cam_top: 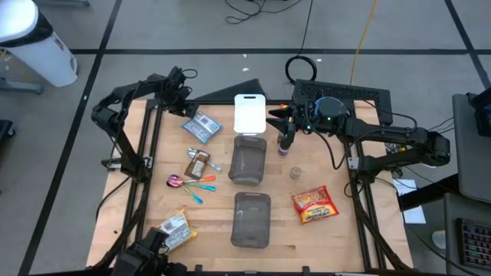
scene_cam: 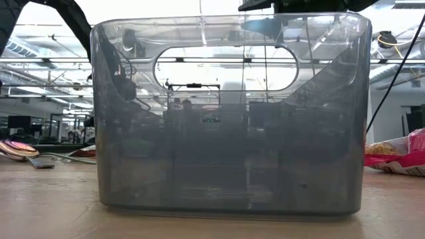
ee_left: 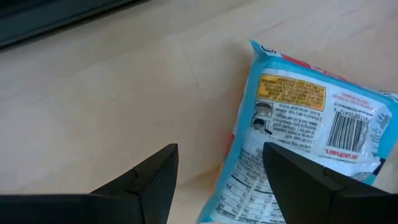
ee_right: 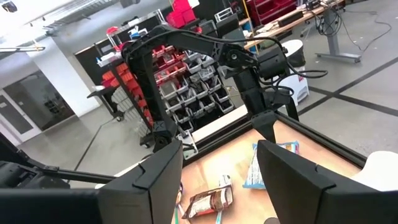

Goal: Pick & Place Food Item
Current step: Put the blue noodle pack into the white bin

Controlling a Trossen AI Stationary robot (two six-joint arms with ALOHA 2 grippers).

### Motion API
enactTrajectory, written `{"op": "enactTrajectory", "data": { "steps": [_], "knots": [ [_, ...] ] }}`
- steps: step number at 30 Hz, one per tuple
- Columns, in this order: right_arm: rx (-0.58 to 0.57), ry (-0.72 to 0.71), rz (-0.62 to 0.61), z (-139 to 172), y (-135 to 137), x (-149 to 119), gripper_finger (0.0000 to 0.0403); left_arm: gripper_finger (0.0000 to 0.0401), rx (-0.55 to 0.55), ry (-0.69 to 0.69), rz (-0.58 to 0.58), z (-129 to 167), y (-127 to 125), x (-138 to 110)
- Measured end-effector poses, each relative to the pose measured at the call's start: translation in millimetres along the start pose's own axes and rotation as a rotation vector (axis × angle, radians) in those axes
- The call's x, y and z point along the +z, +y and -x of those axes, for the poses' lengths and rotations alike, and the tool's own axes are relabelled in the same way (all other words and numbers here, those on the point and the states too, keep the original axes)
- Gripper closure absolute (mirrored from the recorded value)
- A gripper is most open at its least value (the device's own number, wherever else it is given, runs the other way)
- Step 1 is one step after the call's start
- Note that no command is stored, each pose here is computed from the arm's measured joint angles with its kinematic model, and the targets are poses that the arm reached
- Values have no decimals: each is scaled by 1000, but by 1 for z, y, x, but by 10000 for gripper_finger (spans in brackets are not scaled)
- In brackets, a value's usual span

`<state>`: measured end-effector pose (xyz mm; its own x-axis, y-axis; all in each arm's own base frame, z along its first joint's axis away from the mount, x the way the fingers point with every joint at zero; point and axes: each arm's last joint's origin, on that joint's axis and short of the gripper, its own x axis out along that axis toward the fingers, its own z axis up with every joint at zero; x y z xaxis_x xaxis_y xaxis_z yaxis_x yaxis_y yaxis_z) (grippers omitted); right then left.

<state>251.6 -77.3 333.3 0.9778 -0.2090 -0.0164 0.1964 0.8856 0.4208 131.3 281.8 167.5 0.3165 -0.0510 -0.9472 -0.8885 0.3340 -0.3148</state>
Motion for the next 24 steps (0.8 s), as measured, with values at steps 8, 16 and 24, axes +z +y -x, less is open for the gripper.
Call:
{"op": "enactTrajectory", "data": {
  "steps": [8,16,24],
  "knots": [
    [0,0,0,0,0,0,204,160,4,34,-39,-1,-4,-3],
    [0,0,0,0,0,0,205,160,37,59,-77,-4,-12,-6],
    [3,2,-1,0,0,0,206,204,36,66,-102,-7,-20,-8]
  ]
}}
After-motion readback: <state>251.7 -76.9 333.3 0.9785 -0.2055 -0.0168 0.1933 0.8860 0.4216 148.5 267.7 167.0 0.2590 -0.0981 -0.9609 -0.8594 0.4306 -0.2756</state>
